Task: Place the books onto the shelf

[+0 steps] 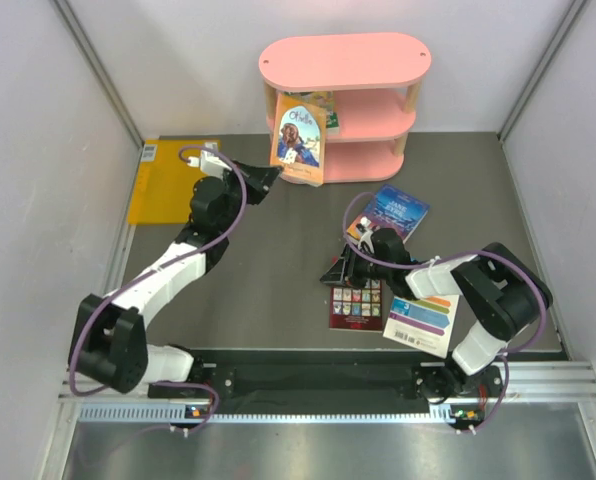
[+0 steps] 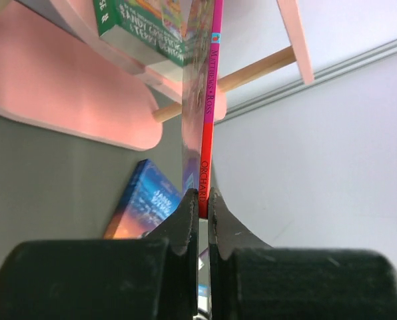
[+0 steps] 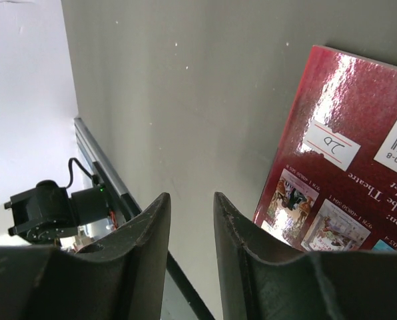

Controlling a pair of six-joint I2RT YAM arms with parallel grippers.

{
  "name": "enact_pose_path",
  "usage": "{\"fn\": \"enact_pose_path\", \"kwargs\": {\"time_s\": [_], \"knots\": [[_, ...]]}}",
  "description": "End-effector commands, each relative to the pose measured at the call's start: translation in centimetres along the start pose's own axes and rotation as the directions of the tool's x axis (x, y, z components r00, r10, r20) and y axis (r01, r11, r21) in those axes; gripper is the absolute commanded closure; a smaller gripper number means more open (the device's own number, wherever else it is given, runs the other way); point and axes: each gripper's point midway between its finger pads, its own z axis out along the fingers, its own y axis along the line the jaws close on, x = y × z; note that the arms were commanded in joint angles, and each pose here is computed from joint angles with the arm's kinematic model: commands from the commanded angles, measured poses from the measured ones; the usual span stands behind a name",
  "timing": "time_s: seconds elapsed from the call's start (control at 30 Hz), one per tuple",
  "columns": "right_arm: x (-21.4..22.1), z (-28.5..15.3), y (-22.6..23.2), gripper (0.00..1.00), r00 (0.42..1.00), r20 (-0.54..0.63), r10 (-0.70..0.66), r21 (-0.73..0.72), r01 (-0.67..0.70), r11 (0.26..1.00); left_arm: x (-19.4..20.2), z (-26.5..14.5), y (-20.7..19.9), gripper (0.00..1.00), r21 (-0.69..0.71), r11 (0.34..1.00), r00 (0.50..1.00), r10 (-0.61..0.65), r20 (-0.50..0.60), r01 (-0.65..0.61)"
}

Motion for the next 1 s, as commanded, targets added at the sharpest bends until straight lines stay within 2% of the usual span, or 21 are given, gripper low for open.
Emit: {"fn": "enact_pose_path", "kwargs": {"time_s": [0.0, 0.17, 0.3, 0.53, 0.73, 0.97], "knots": [[-0.4, 0.4, 0.4, 0.68, 0.999, 0.014, -0.041, -0.010, 0.041, 0.999, -3.2, 0.9, -7.2, 1.00, 0.305, 0.948, 0.995, -0.097, -0.001, 0.093], [-0.4, 0.4, 0.3, 0.68, 0.999, 0.013, -0.037, -0.007, 0.037, 0.999, -2.9, 3.6, -7.2, 1.00, 0.353, 0.919, 0.984, -0.162, -0.073, 0.177], [-0.3, 0.6, 0.1, 0.68, 0.999, 0.009, -0.033, -0.003, 0.033, 0.999, -3.0, 4.9, -7.5, 1.00, 0.394, 0.893, 0.976, -0.202, -0.084, 0.218], [-0.2, 0.8, 0.0, 0.68, 1.000, 0.001, -0.030, 0.000, 0.030, 1.000, -4.6, 7.0, -8.0, 1.00, 0.438, 0.873, 0.973, -0.231, -0.014, 0.214], [-0.1, 1.0, -0.1, 0.68, 1.000, -0.003, -0.031, 0.001, 0.031, 1.000, -6.0, 10.1, -7.5, 1.00, 0.421, 0.878, 0.963, -0.265, 0.037, 0.226], [0.1, 1.2, -0.1, 0.68, 0.999, -0.010, -0.032, 0.001, 0.032, 0.999, -6.2, 11.8, -6.2, 1.00, 0.434, 0.849, 0.932, -0.358, 0.053, 0.301]]}}
